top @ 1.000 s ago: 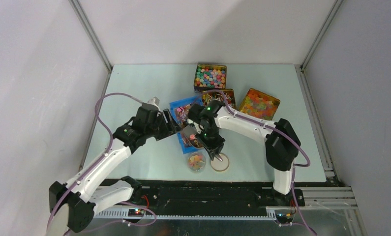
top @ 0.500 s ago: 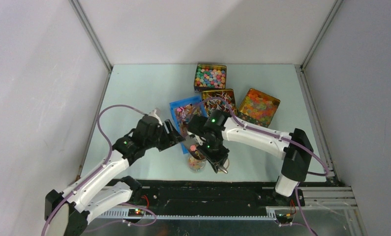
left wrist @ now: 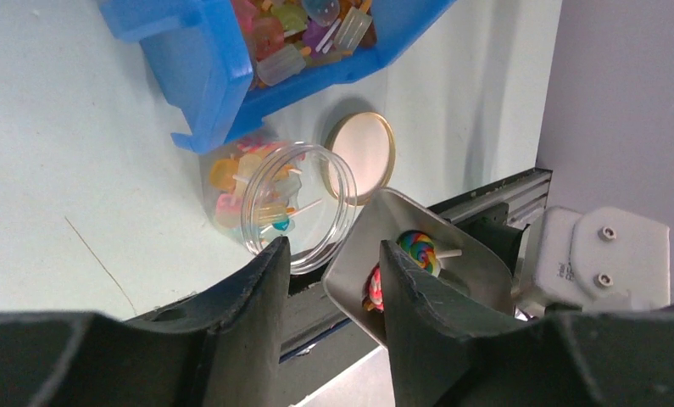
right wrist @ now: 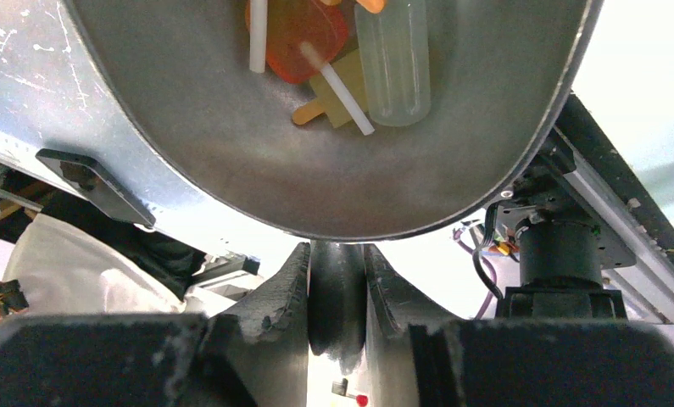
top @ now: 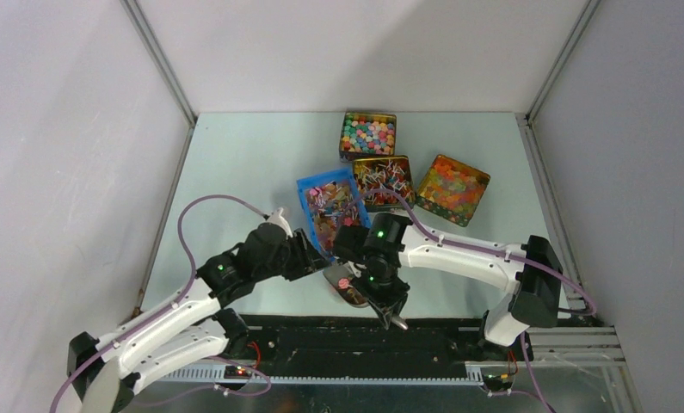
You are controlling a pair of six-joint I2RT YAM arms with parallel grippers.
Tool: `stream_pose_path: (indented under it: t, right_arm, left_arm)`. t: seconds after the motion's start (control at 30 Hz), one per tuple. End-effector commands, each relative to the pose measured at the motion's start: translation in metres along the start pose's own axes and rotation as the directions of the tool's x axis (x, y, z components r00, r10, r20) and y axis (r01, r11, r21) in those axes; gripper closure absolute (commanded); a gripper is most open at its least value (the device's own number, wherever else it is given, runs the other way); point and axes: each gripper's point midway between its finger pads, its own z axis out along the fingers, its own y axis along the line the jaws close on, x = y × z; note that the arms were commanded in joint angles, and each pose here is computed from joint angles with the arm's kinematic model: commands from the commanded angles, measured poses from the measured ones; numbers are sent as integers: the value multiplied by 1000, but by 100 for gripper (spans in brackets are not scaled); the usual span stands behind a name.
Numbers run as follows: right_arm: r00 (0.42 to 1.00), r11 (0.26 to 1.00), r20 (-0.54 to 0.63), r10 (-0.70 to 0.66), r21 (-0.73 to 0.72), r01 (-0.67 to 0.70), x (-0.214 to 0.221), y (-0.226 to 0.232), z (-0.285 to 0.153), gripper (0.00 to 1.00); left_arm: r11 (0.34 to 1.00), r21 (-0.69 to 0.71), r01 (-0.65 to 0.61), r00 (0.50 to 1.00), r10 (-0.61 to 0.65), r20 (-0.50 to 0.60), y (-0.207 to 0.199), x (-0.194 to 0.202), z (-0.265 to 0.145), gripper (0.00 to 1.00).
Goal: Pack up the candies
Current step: Place the fake candies in the packing bottle.
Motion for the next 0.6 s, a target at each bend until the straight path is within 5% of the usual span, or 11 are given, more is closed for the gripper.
stream_pose_path:
  t: [0.0, 0.57]
  right_arm:
    - [1000, 998, 27, 12, -57, -11, 5, 11, -9, 100]
    - [999, 998, 27, 25, -61, -23, 12, 12, -13, 100]
  left_arm:
    - [1000, -22, 8, 1000, -8, 23, 5, 5, -1, 54]
    - [994, -93, -60, 996, 54, -69, 17, 42, 12, 68]
